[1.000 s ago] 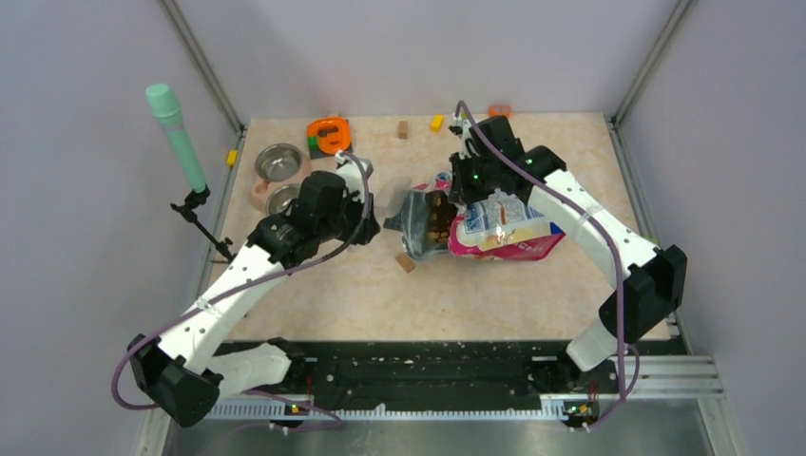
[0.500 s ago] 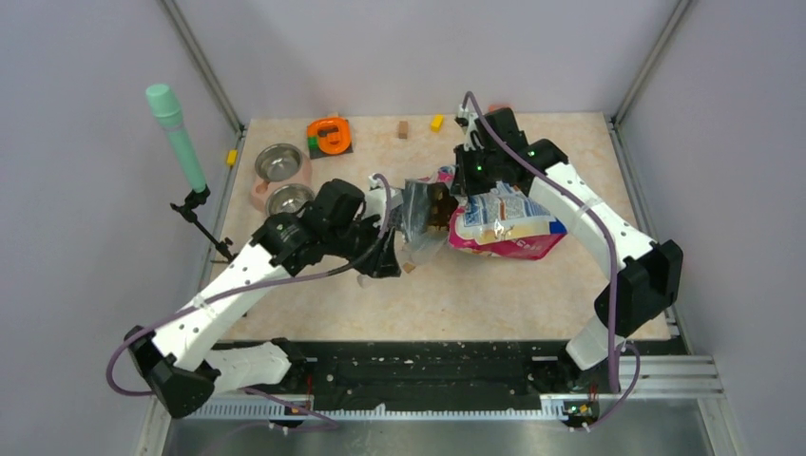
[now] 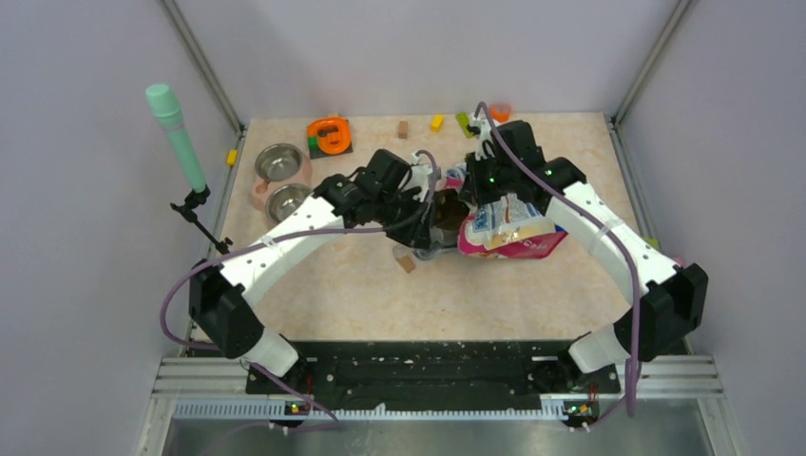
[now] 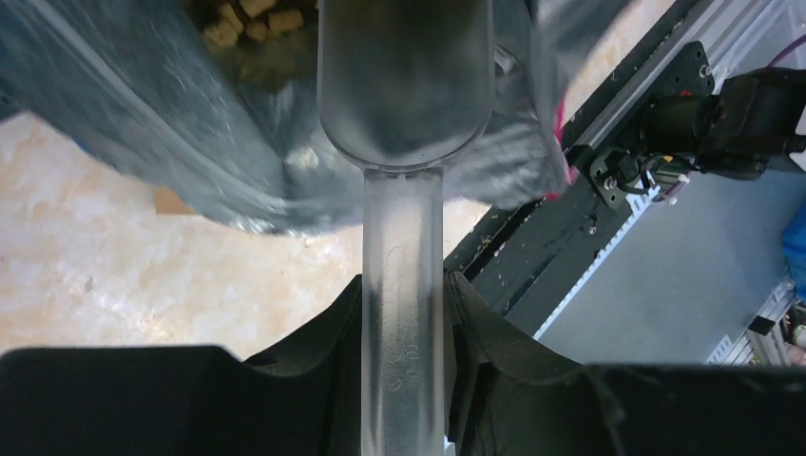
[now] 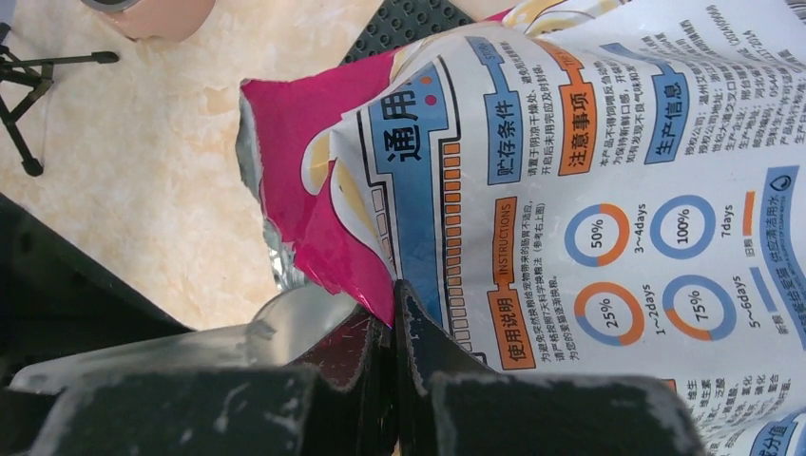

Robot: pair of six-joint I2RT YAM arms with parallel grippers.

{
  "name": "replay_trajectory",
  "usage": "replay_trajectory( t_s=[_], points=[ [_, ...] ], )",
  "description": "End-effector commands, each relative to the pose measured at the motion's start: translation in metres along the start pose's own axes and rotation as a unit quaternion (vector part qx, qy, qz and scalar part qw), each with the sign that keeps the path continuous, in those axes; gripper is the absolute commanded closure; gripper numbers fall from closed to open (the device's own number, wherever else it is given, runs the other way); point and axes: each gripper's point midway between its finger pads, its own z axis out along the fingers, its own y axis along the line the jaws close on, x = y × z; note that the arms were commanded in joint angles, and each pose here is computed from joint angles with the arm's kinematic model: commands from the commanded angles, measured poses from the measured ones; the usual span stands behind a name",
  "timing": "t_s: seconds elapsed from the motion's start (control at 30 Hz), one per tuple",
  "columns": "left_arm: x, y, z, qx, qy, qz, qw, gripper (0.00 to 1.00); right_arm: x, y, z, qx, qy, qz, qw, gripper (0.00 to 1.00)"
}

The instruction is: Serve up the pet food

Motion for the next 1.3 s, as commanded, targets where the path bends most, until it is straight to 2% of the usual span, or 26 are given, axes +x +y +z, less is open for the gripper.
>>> replay_trajectory(
  t_s=[0.0,0.13,0.57,0.67,0.73,0.9,1.07,1.27],
  points=[
    [-0.018,-0.011,0.017,0.026,0.016,0.013,0.999,1.0,-0.033,0.007,-0.031,-0.015,-0.09,0.0,0.996,1.0],
    [-0.024,0.008,0.04,-0.023,0.04,0.0,0.999,1.0,-0.029,0.006,-0.028,-0.015,-0.09,0.016,0.996,1.0],
    [-0.064,0.036,0.108,-0.082,0.031,-0.049,0.995,1.0,-0.033,0.007,-0.03,-0.014,-0.108,0.056,0.993,1.0],
    [-0.066,0.037,0.123,-0.078,0.021,-0.052,0.995,1.0,-0.033,0.01,-0.03,-0.022,-0.109,0.069,0.991,1.0],
    [-0.071,0.043,0.132,-0.087,-0.011,-0.043,0.995,1.0,-0.03,0.011,-0.03,-0.024,-0.103,0.077,0.991,1.0],
    [-0.063,0.049,0.128,-0.079,-0.064,0.0,0.995,1.0,-0.025,0.006,-0.034,-0.019,-0.095,0.095,0.991,1.0],
    [-0.029,0.054,0.117,-0.074,-0.026,0.048,0.996,1.0,-0.028,-0.006,-0.039,-0.005,-0.099,0.103,0.99,1.0],
    [-0.009,0.044,0.106,-0.038,0.003,0.083,0.996,1.0,-0.037,-0.012,-0.043,0.001,-0.108,0.103,0.989,1.0]
  ],
)
